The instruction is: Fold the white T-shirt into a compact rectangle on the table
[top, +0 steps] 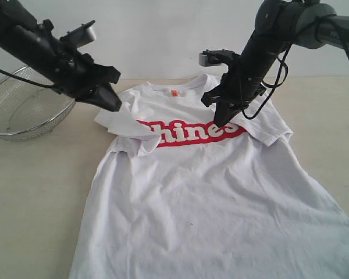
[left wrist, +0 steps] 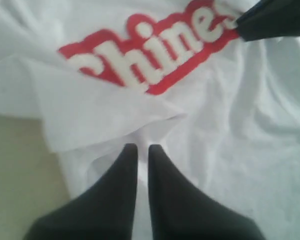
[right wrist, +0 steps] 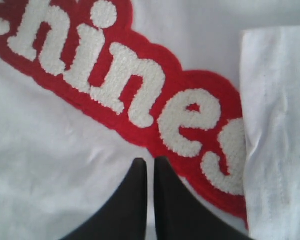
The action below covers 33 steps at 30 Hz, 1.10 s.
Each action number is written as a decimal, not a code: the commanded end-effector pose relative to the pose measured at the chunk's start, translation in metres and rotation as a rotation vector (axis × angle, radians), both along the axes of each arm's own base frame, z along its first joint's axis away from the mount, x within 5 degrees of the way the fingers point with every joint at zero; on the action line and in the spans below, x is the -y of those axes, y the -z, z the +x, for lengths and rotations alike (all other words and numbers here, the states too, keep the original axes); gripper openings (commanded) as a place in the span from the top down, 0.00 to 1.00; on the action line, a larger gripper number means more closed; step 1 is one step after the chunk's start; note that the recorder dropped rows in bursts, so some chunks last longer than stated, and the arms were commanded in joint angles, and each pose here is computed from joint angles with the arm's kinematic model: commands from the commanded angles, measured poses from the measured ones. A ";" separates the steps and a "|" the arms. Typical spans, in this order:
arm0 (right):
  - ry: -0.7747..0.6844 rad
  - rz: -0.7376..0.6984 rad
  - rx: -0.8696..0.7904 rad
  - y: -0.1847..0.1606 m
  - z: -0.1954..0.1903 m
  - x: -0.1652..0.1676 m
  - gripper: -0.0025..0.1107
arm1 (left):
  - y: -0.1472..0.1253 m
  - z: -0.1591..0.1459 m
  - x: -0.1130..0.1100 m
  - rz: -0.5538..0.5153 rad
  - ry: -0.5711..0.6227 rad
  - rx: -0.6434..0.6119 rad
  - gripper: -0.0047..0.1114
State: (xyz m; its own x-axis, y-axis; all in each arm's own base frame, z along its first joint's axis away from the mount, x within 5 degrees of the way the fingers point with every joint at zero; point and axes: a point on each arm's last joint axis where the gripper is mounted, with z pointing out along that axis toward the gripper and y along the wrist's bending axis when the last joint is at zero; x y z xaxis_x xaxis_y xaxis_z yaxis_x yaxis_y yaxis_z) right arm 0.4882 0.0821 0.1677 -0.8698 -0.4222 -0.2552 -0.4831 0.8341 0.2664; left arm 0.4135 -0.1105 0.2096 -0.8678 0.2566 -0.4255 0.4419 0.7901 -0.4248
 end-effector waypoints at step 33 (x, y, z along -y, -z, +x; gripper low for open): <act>-0.014 -0.003 0.007 -0.002 -0.001 0.001 0.98 | 0.071 0.055 0.023 0.007 -0.311 0.085 0.92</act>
State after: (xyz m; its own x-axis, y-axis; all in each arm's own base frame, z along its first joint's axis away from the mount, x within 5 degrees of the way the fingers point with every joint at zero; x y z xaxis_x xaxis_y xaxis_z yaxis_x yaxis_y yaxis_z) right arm 0.4882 0.0821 0.1677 -0.8680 -0.4254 -0.2562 -0.4863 0.8325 0.2655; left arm 0.4667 -0.1109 0.1255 -0.8963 -0.0673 -0.4383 0.1252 0.9098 -0.3957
